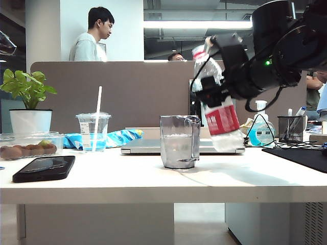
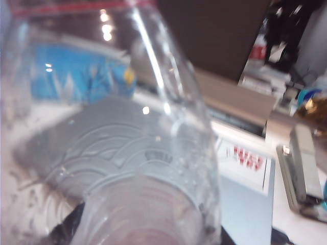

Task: Pick up the mineral water bottle on the table and pour water into the mug until it's half full.

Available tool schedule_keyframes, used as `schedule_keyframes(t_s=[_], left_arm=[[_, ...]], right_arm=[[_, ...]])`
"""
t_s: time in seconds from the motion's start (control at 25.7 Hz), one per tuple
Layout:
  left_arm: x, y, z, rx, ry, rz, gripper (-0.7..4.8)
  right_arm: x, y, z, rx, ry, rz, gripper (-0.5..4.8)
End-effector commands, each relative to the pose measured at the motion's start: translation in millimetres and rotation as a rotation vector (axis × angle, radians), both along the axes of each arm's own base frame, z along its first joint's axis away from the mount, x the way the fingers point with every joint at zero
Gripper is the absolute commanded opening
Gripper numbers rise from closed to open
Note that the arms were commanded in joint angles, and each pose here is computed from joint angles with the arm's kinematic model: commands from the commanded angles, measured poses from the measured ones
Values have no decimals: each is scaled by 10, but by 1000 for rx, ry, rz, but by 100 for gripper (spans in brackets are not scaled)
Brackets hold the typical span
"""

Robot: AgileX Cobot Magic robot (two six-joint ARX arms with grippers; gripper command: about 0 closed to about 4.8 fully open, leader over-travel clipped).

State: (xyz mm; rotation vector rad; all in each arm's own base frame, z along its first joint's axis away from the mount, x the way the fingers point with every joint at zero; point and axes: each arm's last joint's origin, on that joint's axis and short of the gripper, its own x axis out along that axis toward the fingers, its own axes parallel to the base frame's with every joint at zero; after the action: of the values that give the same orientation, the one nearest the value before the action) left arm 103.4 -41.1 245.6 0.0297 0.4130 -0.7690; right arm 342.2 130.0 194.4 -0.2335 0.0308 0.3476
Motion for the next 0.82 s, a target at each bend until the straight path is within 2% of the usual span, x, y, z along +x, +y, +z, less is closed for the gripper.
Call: schedule_keyframes(t_s=[0.04, 0.35, 0.82], left_arm=[[2, 3, 28, -1, -19, 3, -5], [3, 2, 29, -1, -19, 3, -5], [3, 2, 29, -1, -20, 3, -5]], right_arm=[[1, -23, 35, 177, -44, -12, 268], [4, -46, -84, 228, -40, -22, 268], [-31, -58, -256, 235, 9, -27, 271]])
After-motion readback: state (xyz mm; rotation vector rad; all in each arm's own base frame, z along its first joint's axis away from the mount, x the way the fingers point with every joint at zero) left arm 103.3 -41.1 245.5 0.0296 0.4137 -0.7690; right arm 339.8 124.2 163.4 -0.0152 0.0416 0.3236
